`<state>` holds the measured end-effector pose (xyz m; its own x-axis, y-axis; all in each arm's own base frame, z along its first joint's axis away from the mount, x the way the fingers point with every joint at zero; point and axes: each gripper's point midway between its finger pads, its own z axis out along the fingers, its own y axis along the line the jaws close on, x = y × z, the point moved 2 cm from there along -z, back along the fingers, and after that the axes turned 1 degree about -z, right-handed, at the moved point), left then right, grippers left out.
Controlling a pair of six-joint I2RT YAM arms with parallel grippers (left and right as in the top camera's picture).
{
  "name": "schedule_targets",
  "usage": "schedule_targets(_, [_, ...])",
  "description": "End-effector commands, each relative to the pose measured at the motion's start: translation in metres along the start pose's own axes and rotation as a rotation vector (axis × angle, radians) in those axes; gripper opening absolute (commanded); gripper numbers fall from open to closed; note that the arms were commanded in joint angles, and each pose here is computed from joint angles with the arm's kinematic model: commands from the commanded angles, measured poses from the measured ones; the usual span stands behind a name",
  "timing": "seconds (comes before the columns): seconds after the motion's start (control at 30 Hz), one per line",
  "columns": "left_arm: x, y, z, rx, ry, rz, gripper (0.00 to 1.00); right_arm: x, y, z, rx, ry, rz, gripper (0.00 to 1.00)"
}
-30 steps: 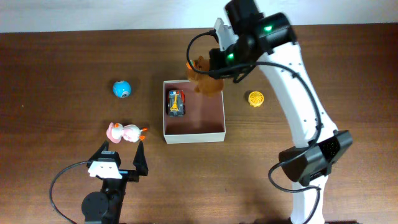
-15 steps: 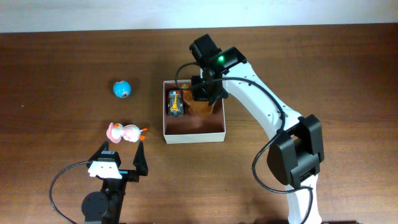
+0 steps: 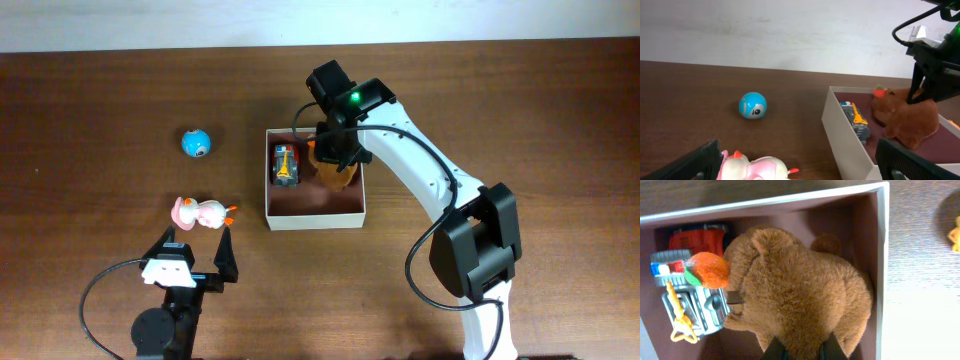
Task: Pack container
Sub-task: 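Carry the bear into the box, release it, and withdraw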
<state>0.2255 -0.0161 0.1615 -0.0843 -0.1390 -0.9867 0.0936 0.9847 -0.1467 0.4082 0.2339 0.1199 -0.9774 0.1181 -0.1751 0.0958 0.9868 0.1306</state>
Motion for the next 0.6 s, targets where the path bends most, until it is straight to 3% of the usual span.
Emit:
schedule_targets(0.0, [0.001, 0.001, 0.000, 0.000, -0.002, 0.012, 1.00, -0.010, -0.015, -0.002, 0.091, -0.070, 0.046, 0.08])
schedule_targets(0.23, [0.001, 0.001, 0.000, 0.000, -0.002, 0.012, 1.00, -0.007, -0.019, 0.009, 0.103, -0.064, 0.046, 0.10])
schedule_targets(0.37, [0.001, 0.001, 0.000, 0.000, -0.002, 0.012, 1.00, -0.008, -0.020, 0.013, 0.105, -0.070, 0.046, 0.49])
schedule_targets(0.57, [0.001, 0.001, 0.000, 0.000, -0.002, 0.012, 1.00, -0.012, -0.013, 0.007, 0.073, -0.078, -0.024, 0.53])
